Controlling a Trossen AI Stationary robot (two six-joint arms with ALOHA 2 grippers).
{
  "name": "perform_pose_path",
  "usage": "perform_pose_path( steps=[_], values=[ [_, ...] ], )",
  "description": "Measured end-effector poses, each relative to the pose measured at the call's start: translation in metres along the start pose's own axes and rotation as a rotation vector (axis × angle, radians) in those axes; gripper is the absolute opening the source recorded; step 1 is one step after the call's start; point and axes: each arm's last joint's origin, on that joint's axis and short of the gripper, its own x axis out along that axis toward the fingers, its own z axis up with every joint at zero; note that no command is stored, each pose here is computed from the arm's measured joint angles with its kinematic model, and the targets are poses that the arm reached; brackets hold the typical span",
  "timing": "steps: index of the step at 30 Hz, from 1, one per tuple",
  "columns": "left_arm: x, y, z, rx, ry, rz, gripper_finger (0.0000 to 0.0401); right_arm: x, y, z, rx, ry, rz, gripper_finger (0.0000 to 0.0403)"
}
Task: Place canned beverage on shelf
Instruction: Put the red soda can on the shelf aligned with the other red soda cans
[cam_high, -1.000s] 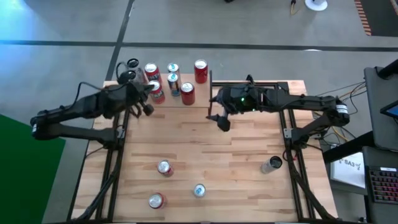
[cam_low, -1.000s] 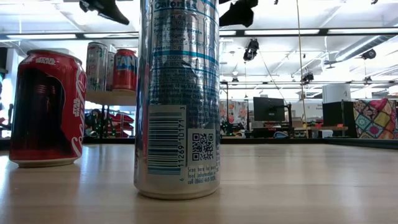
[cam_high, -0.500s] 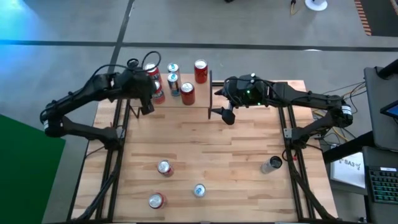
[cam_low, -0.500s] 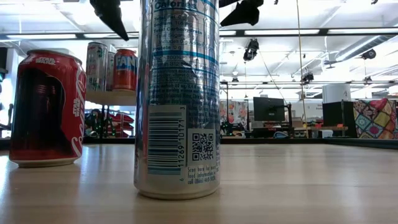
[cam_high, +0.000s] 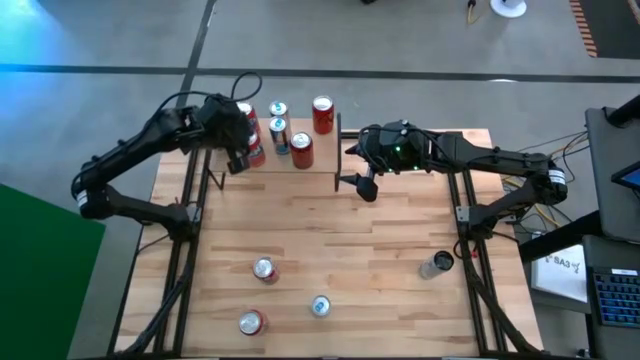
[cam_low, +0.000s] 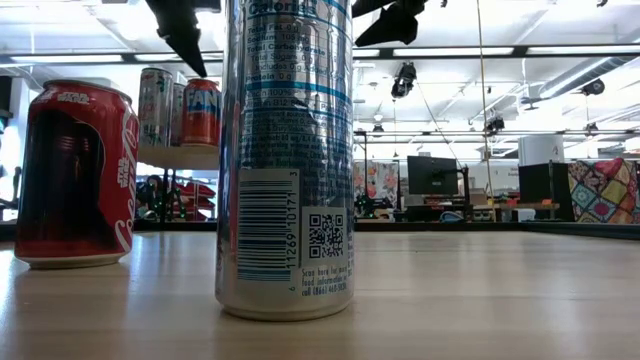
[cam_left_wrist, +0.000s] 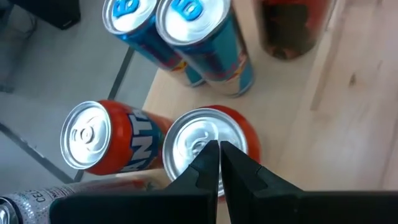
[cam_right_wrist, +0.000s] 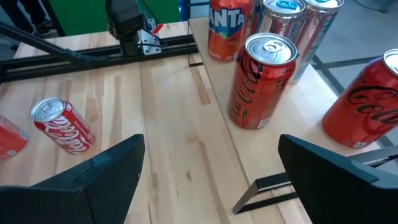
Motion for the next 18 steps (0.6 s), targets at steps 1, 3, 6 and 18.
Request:
perform_pose_path(
  steps=[1, 3, 6, 18],
  values=[
    [0.002, 0.001, 0.0, -0.004, 0.006, 0.002, 0.0, 0.0, 0.0, 0.0, 0.0, -0.001, 0.0, 0.0359],
    [0.006, 0.002, 0.001, -0.009, 0.02, 0.003, 0.0, 0.0, 0.0, 0.0, 0.0, 0.0, 0.0, 0.0359],
    [0.011, 0.003, 0.003, -0.012, 0.031, 0.004, 0.0, 0.0, 0.0, 0.0, 0.002, 0.0, 0.0, 0.0359],
    [0.015, 0.005, 0.004, 0.005, 0.064, 0.06, 0.0, 0.001, 0.0, -0.001, 0.008, 0.005, 0.0, 0.0359]
  ],
)
